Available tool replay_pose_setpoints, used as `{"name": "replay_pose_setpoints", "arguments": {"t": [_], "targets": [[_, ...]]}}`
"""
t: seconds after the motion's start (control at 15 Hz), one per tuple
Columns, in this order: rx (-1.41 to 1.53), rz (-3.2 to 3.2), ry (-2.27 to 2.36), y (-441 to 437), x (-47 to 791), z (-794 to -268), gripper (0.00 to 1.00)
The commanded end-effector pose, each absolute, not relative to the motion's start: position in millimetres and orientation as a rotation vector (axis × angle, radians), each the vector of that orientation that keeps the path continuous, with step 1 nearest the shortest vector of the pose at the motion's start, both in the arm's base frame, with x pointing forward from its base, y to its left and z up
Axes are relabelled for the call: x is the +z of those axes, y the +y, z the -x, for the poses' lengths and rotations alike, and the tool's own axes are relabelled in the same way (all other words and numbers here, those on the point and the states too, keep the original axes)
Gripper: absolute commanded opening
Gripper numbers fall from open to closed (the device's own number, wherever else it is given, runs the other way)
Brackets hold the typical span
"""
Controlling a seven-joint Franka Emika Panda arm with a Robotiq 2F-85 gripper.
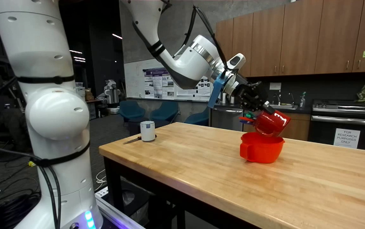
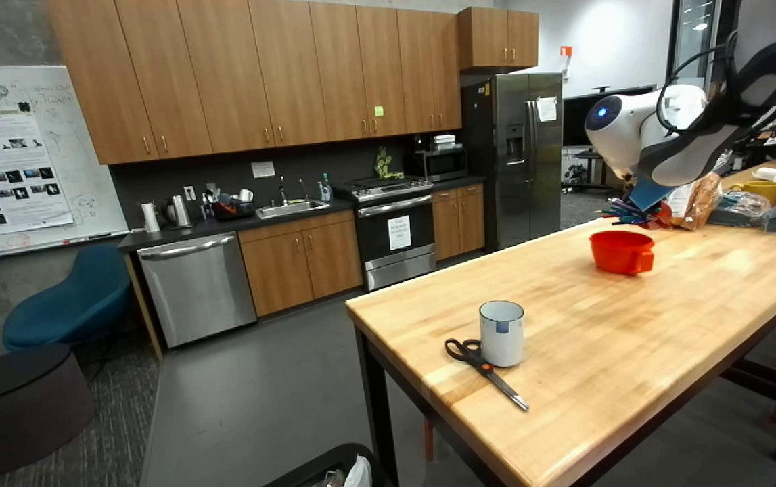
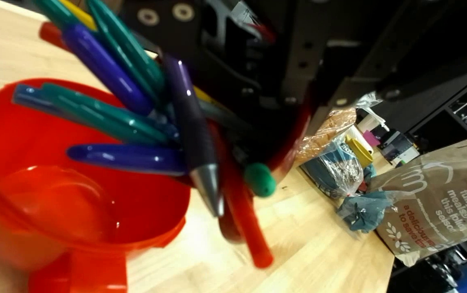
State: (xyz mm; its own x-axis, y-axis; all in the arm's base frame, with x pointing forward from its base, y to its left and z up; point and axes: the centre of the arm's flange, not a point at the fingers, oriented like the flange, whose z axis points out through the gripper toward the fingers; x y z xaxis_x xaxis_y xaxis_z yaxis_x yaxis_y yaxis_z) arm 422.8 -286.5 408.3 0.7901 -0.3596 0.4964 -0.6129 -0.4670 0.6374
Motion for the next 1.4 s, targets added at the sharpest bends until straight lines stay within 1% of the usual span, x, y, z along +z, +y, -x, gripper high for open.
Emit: {"name": "replay_pose_setpoints", "arguments": {"t": [0.0,0.53,1.07,1.33], "targets": [[0.405,-2.044,-0.731,-270.2,407.6,-425.0,0.02],[0.423,-1.972,-0.807,-272.4,415.0,-446.9,0.02],[0.419,-1.876,-0.869,-298.0,412.3,-476.7,0.02],[0.4,-1.842,-0.885,-314.2,411.5,-479.1,0.02]]}}
